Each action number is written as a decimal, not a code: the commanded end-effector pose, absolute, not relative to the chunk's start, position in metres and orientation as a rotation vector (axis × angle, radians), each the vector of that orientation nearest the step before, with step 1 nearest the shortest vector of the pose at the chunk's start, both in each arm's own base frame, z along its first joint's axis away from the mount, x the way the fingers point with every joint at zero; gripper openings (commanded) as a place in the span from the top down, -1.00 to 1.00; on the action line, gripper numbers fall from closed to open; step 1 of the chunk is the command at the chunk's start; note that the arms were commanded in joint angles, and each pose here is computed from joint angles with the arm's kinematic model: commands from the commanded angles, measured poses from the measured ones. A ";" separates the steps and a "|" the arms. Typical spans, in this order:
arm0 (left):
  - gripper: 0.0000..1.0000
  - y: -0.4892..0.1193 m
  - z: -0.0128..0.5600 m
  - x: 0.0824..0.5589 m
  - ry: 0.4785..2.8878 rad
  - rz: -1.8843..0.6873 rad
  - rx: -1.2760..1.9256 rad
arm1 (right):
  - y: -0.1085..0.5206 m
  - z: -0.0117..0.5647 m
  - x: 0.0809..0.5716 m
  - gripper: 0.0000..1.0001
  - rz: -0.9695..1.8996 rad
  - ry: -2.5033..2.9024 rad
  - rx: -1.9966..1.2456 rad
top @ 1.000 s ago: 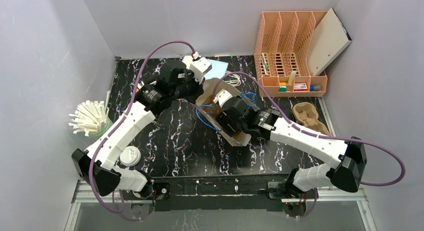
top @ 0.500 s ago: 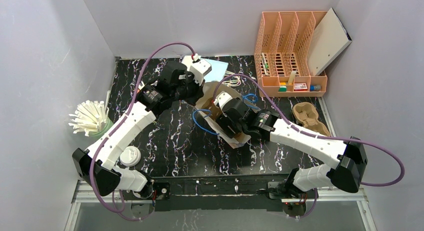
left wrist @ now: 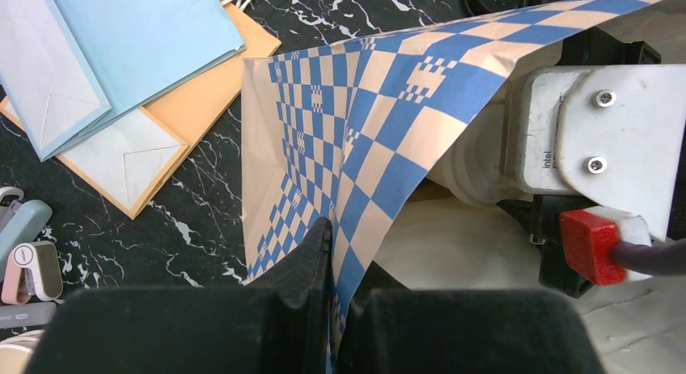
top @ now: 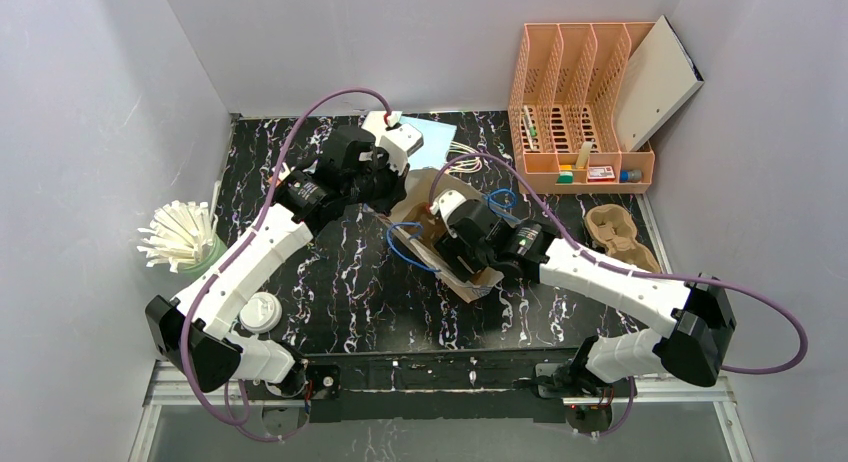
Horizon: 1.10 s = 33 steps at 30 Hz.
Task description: Pack the takeout coffee
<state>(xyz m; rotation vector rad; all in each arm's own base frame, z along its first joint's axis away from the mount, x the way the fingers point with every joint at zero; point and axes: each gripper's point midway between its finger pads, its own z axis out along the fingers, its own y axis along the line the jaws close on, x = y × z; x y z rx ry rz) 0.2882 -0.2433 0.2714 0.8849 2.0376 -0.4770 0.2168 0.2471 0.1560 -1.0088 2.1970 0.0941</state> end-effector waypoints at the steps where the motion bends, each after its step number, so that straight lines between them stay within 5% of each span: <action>1: 1.00 -0.246 0.276 0.277 2.030 -0.525 0.897 | 0.242 0.138 0.199 0.54 0.139 2.273 -1.035; 33: 1.00 -0.249 0.274 0.273 2.045 -0.561 0.895 | 0.262 0.117 0.213 0.50 0.268 2.379 -1.059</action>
